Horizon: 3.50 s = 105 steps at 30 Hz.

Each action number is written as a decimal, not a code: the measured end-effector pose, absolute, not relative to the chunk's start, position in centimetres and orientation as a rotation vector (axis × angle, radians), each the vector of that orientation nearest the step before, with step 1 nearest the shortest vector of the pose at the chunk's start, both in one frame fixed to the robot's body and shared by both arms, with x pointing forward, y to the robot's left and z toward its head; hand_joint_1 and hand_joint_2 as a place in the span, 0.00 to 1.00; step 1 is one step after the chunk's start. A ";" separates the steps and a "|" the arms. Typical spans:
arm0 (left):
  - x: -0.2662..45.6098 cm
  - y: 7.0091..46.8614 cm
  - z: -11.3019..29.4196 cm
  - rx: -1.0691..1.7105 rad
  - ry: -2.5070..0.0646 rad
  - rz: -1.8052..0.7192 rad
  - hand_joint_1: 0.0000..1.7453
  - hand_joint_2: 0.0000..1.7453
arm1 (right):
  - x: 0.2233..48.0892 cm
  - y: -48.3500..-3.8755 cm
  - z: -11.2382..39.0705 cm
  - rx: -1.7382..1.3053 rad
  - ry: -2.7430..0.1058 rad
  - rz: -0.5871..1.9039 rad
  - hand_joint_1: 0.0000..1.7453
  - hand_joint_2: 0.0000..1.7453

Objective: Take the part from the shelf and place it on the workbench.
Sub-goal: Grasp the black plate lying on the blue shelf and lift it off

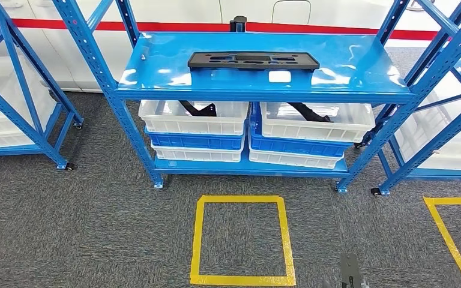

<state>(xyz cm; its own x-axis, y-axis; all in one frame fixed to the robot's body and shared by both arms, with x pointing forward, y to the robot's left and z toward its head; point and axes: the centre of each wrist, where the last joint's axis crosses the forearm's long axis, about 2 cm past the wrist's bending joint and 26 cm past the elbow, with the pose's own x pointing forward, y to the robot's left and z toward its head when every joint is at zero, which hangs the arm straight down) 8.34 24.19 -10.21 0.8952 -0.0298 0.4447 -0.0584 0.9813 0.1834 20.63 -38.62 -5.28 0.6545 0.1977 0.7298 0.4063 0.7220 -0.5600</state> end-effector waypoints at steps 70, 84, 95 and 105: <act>9.2 23.0 -9.9 0.151 -0.473 0.021 0.00 0.00 | 40.9 -33.4 28.7 -0.964 -2.431 0.153 0.00 1.00; 9.0 23.0 -10.0 0.133 -0.466 -0.009 0.00 0.00 | 40.1 -33.4 29.0 -0.989 -2.456 0.131 0.00 1.00; 8.9 22.9 -10.0 0.124 -0.463 -0.012 0.00 0.00 | 39.4 -34.3 28.2 -1.013 -2.439 0.153 0.00 1.00; 9.3 22.8 -9.9 0.115 -0.473 -0.024 0.00 0.00 | 38.9 -34.5 28.6 -1.031 -2.462 0.149 0.00 1.00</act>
